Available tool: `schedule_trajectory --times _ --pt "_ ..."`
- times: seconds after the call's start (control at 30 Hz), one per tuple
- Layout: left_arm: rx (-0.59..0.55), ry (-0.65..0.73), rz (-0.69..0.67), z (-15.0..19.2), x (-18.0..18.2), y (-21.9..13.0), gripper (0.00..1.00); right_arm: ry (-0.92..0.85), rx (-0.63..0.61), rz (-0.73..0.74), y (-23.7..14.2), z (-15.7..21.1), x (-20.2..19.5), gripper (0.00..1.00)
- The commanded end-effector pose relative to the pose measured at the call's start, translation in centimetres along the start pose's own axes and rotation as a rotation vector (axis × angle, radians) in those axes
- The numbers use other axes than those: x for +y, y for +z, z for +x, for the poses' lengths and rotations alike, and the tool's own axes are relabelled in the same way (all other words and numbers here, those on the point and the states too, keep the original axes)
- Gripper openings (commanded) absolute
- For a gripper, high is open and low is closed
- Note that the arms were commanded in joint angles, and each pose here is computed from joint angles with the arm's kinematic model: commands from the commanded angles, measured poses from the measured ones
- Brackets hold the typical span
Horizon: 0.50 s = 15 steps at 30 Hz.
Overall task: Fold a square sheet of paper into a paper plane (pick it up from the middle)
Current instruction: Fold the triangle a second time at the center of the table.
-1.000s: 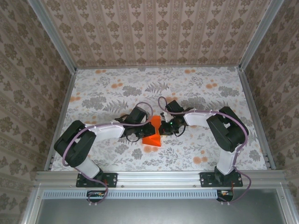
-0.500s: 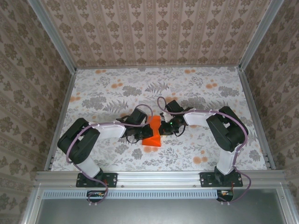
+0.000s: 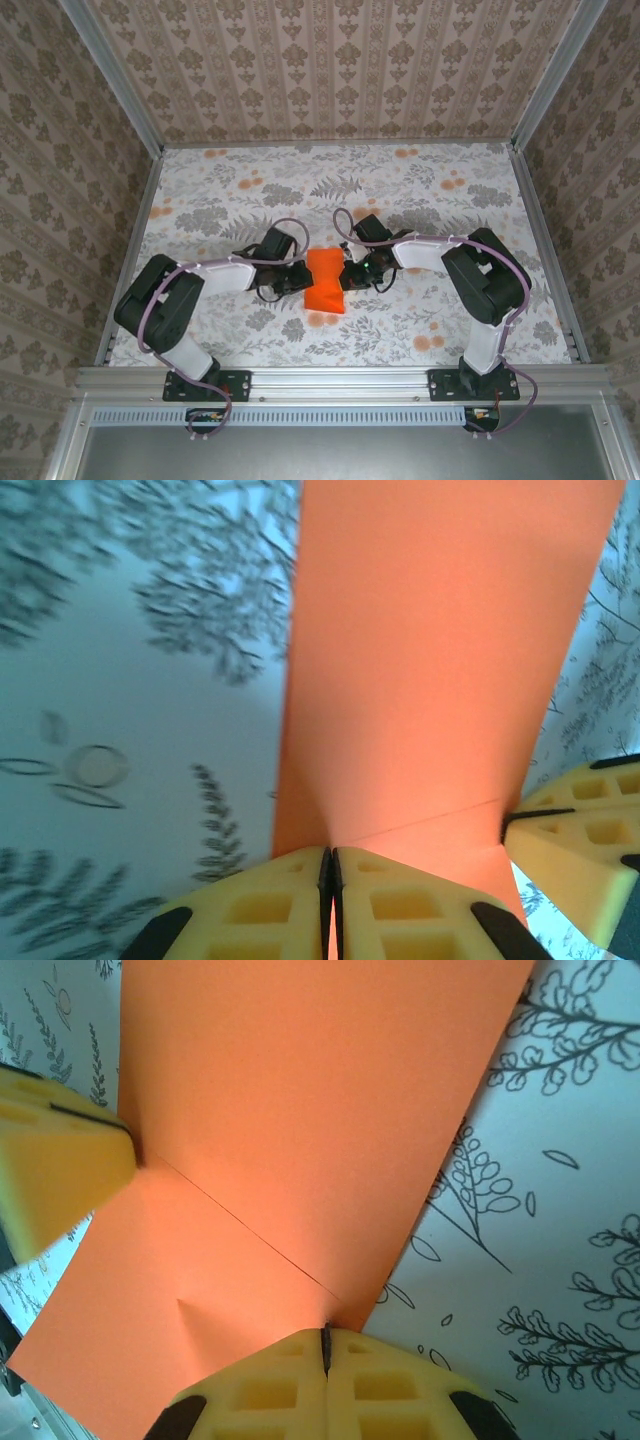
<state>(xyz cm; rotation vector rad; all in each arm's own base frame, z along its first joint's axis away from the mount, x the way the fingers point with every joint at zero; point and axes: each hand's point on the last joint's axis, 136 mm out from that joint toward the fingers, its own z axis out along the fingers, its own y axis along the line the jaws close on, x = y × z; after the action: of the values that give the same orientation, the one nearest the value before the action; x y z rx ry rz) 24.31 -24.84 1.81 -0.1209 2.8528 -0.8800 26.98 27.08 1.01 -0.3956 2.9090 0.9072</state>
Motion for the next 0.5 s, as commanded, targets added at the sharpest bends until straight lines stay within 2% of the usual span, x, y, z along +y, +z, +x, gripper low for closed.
schedule_trajectory --times 0.0,0.23,0.47 --pt "-0.014 -0.006 -0.097 -0.1 2.8 -1.3 0.12 0.063 0.127 0.269 1.1 4.3 -6.5 0.05" --pt "-0.058 0.088 0.053 -0.3 -2.1 -3.5 0.12 0.07 0.114 0.237 1.0 3.7 -5.7 0.05" --pt "0.003 0.109 0.098 1.2 -4.0 -1.1 0.12 0.071 0.1 0.202 1.0 3.2 -4.8 0.05"
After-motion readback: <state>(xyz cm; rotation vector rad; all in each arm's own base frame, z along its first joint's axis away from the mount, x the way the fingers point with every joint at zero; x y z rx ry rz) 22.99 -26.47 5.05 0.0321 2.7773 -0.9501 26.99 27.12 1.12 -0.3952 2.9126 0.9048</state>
